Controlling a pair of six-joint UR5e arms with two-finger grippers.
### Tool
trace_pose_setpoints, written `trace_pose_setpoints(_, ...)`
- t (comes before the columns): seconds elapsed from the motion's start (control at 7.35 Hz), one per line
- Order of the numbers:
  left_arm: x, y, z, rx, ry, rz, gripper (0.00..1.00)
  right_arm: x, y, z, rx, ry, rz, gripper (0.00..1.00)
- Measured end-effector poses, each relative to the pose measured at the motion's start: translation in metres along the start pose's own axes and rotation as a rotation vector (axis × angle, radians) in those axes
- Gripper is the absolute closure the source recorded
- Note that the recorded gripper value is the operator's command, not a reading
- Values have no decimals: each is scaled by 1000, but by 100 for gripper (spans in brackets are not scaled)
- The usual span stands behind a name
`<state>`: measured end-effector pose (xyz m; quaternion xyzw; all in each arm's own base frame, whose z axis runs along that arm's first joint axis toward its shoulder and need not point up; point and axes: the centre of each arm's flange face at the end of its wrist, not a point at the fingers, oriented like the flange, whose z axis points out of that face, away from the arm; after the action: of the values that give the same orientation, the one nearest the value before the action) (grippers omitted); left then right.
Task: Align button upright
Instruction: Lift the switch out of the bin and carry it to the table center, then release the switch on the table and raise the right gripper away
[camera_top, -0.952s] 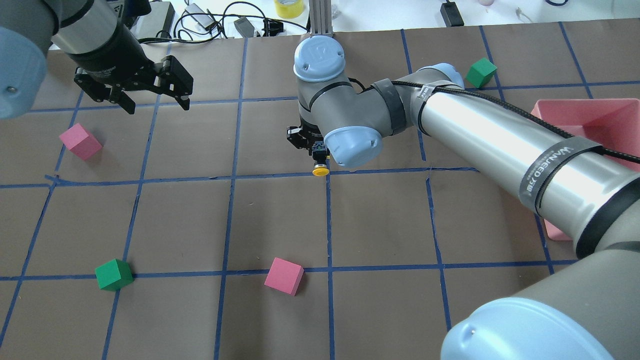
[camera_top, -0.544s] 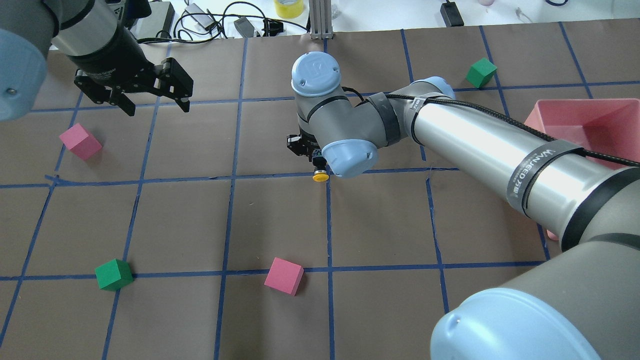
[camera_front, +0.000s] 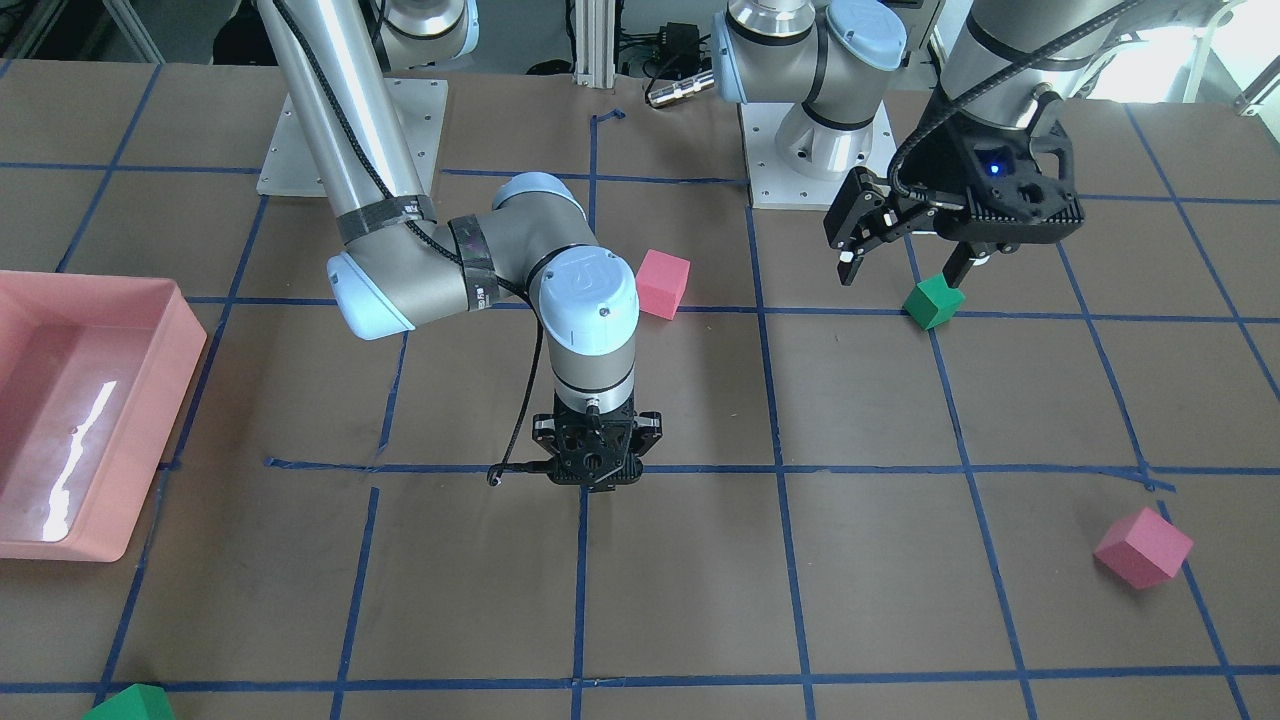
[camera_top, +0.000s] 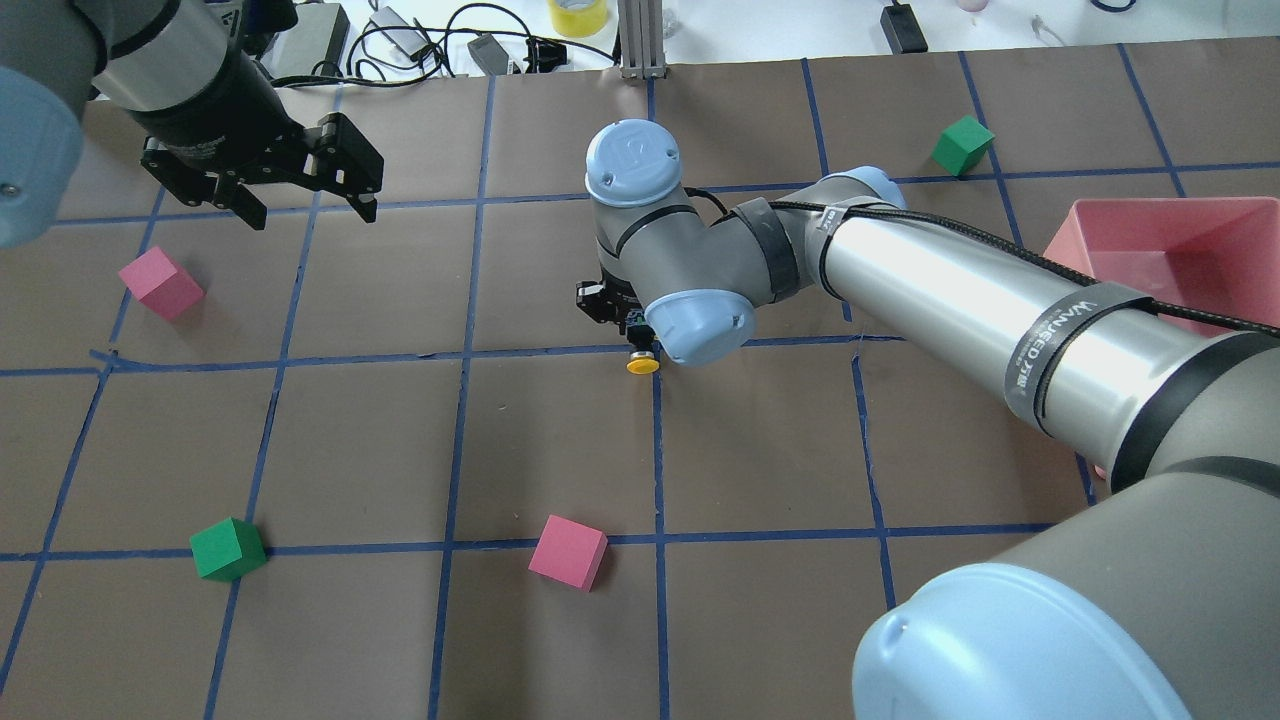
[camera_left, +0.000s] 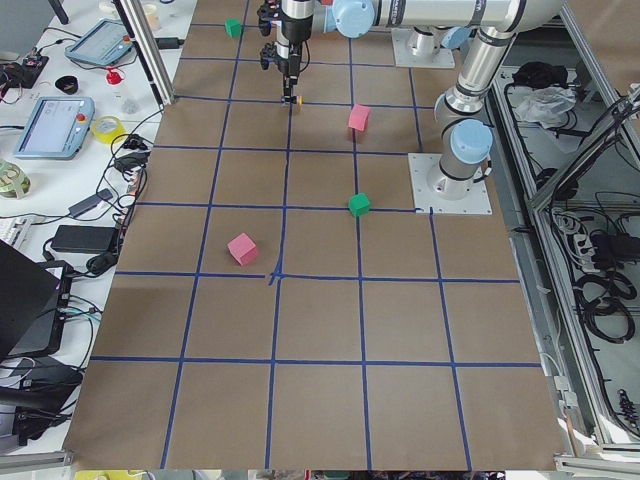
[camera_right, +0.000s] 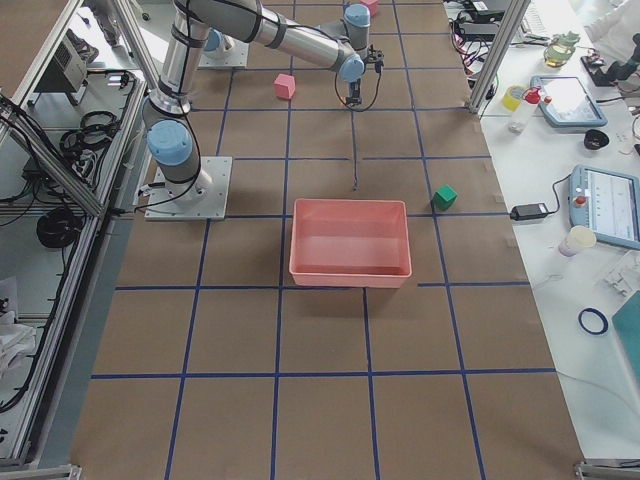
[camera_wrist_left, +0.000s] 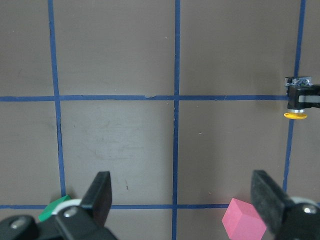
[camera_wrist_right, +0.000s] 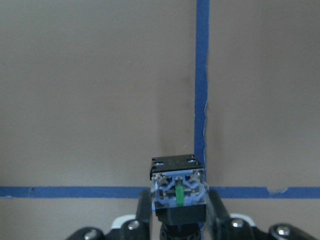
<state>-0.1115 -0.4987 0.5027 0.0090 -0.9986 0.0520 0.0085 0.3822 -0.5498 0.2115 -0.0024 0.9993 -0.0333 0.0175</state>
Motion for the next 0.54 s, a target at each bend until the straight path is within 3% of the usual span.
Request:
trace_pose_setpoints(0.14,0,1,0,-3,0,-1,0,0,0,1,-1,-1,1,54)
trace_pose_setpoints(0.27,0,2,1,-11,1,-2,0,0,0,1,0,-2,1,49)
trace_pose_setpoints(0.54,0,5,7,-35,4,-5,0,0,0,1,0,-2,2,18)
